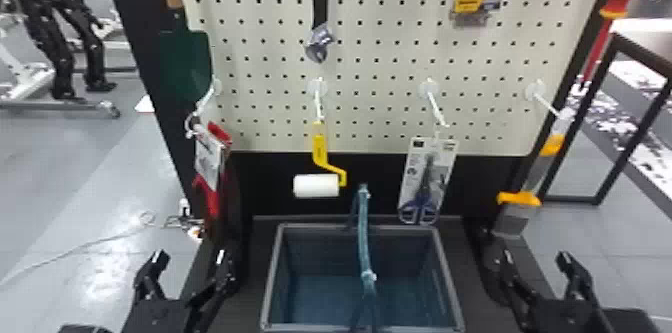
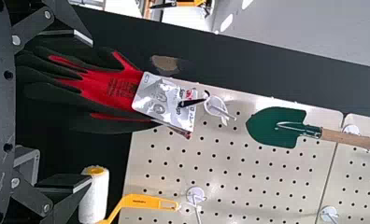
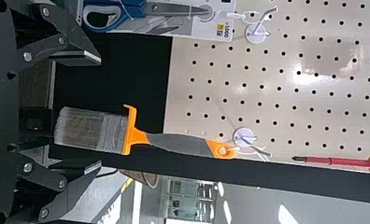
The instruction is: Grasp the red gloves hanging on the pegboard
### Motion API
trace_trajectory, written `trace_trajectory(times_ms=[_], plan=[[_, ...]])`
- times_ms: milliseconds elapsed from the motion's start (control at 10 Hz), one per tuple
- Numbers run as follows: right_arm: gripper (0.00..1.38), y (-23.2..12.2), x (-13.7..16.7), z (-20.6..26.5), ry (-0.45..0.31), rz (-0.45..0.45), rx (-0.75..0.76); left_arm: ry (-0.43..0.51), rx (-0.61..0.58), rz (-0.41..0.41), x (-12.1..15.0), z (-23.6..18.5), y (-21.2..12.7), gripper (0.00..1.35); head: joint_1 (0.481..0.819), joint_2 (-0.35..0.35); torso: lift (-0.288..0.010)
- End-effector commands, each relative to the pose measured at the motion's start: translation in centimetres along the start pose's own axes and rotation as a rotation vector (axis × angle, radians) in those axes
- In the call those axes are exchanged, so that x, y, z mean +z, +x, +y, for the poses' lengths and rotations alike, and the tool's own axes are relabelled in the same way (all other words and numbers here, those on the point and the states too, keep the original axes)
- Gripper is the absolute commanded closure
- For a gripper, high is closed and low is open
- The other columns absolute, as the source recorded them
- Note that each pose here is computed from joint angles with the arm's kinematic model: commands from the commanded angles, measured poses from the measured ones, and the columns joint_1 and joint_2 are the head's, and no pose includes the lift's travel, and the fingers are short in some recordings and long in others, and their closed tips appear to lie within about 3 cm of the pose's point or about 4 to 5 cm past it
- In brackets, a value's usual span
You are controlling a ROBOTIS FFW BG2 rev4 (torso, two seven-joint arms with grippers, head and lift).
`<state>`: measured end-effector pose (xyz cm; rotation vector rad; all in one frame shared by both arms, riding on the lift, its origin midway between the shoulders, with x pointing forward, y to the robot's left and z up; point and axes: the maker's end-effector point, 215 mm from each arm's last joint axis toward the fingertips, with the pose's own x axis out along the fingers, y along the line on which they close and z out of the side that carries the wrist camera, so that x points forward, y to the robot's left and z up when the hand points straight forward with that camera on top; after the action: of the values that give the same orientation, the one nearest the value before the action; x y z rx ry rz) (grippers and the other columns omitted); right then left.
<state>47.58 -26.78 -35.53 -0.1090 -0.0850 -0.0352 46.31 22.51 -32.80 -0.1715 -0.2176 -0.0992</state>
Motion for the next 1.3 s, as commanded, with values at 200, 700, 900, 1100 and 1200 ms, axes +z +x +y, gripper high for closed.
trace_trajectory(times_ms=[200, 700, 900, 1100, 1200], plan=[[0.48, 0.0, -0.1, 0.1, 0.004, 0.001, 0.000, 0.005, -0.013, 0.001, 0.8, 2.5, 0.1, 0.26, 0.549, 0.000, -0.100], [0.48, -0.1, -0.1, 0.1, 0.005, 0.003, 0.000, -0.067, -0.225, 0.089, 1.7, 5.2, 3.1, 0.26, 0.549, 0.000, -0.100], [0.48, -0.1, -0.1, 0.1, 0.004, 0.003, 0.000, -0.064, -0.258, 0.114, 2.5, 6.6, 3.4, 0.26, 0.549, 0.000, -0.100], [0.48, -0.1, -0.1, 0.1, 0.004, 0.003, 0.000, 0.002, -0.216, 0.127, 4.9, 10.2, 2.5, 0.26, 0.549, 0.000, -0.100], [0.48, -0.1, -0.2, 0.1, 0.004, 0.004, 0.000, 0.029, -0.202, 0.138, 6.0, 11.8, 2.0, 0.26, 0.549, 0.000, -0.100]])
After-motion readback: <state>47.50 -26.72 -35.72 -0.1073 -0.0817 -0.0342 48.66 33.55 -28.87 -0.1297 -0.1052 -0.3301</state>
